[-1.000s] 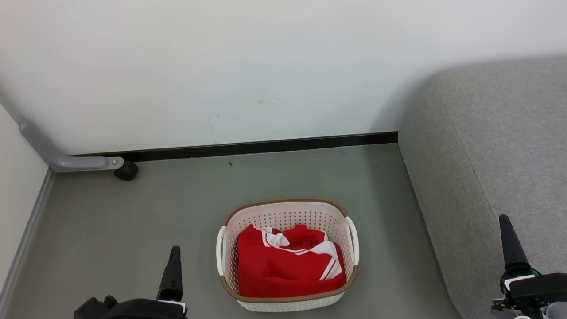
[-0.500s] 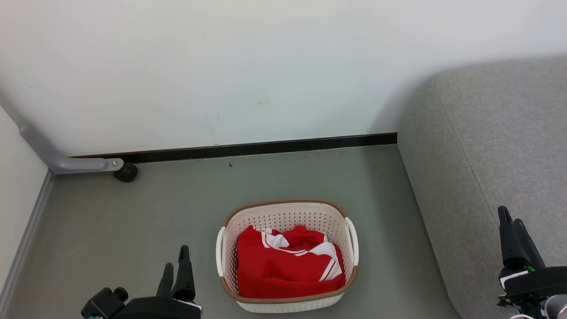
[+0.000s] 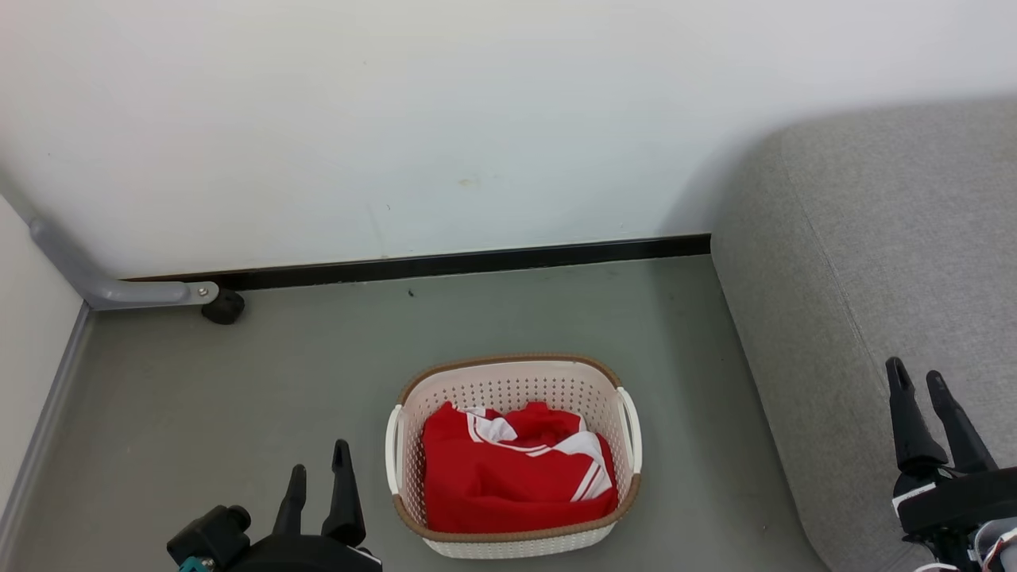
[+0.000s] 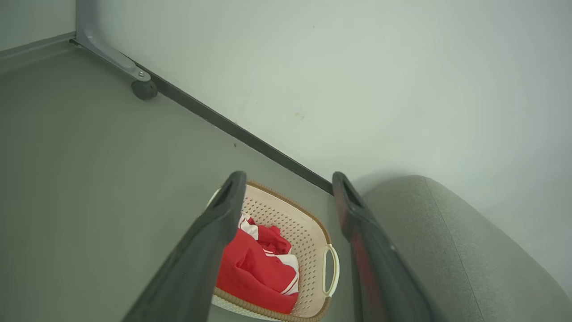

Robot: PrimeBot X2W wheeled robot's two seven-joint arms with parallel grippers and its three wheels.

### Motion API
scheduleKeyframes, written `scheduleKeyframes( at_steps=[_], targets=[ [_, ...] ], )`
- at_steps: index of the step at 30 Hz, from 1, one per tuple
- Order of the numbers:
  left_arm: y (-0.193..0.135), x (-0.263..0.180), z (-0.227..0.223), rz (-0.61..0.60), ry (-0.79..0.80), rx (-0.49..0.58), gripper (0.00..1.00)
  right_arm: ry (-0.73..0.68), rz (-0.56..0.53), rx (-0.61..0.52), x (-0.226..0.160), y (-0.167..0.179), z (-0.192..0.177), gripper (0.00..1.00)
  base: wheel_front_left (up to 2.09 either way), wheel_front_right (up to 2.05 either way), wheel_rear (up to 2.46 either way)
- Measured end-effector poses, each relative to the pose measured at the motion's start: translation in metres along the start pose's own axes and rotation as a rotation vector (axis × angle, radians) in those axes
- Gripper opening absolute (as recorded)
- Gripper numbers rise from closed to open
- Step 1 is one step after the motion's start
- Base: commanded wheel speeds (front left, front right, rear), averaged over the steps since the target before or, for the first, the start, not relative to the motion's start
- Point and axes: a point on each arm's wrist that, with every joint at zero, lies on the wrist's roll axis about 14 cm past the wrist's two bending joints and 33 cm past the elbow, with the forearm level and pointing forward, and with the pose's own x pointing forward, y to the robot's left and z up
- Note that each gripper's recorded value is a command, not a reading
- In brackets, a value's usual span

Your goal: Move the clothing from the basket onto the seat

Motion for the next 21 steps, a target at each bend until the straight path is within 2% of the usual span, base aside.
scheduleKeyframes(
  at_steps=[16,19,21],
  targets=[
    [-0.002,0.001,0.005,-0.02,-0.064,0.333,1.0,0.038,0.102,-0.322,-0.003,0.008,-0.006,1.0,0.0,0.0,0.0],
    [-0.001,0.001,0.006,-0.027,-0.065,0.39,1.0,0.047,0.112,-0.347,-0.003,0.009,-0.009,1.0,0.0,0.0,0.0],
    [0.0,0.001,0.006,-0.025,-0.066,0.393,1.0,0.049,0.112,-0.35,-0.004,0.008,-0.009,1.0,0.0,0.0,0.0]
  ],
)
